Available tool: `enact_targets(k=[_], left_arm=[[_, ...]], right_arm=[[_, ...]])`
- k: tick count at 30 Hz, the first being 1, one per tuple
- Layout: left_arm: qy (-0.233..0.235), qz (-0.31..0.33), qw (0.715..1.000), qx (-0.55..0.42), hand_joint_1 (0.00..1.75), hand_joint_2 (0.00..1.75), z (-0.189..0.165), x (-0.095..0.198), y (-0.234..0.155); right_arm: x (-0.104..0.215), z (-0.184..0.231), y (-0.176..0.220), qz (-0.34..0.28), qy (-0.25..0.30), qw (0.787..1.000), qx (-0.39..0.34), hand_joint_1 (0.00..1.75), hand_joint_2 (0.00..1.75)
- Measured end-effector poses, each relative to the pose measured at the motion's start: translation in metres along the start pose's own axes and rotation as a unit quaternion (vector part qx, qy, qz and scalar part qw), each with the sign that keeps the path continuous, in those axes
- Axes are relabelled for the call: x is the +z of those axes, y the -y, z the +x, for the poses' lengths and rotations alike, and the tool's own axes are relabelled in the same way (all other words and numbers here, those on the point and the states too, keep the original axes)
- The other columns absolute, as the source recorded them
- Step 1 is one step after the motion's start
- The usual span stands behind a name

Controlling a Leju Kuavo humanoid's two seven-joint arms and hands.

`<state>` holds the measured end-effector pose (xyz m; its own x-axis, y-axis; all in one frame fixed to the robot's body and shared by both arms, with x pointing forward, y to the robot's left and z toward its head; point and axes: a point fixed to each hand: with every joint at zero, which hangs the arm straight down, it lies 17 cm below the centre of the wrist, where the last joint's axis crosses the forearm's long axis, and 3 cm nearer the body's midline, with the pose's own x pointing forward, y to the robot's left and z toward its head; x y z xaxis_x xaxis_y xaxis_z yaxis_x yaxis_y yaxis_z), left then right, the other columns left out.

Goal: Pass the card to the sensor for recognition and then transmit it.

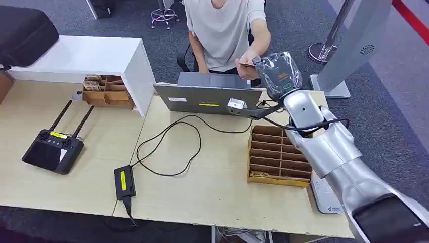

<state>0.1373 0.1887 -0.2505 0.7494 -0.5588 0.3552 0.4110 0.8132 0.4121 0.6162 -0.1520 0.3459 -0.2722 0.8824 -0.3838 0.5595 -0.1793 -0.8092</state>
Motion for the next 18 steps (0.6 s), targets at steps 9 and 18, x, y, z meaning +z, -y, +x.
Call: enact_targets(k=[9,18], left_arm=[[-0.012,-0.001,1.000,0.010,0.00,1.75,-0.007,0.002,0.003],[0.003,-0.004,1.000,-0.018,0.00,1.75,-0.006,0.003,0.004]], right_arm=[[0.000,0.004,-0.001,0.001,0.007,1.000,0.000,1.69,1.75],[0.025,-0.031,-0.021,0.018,-0.013,1.000,0.017,1.69,1.75]])
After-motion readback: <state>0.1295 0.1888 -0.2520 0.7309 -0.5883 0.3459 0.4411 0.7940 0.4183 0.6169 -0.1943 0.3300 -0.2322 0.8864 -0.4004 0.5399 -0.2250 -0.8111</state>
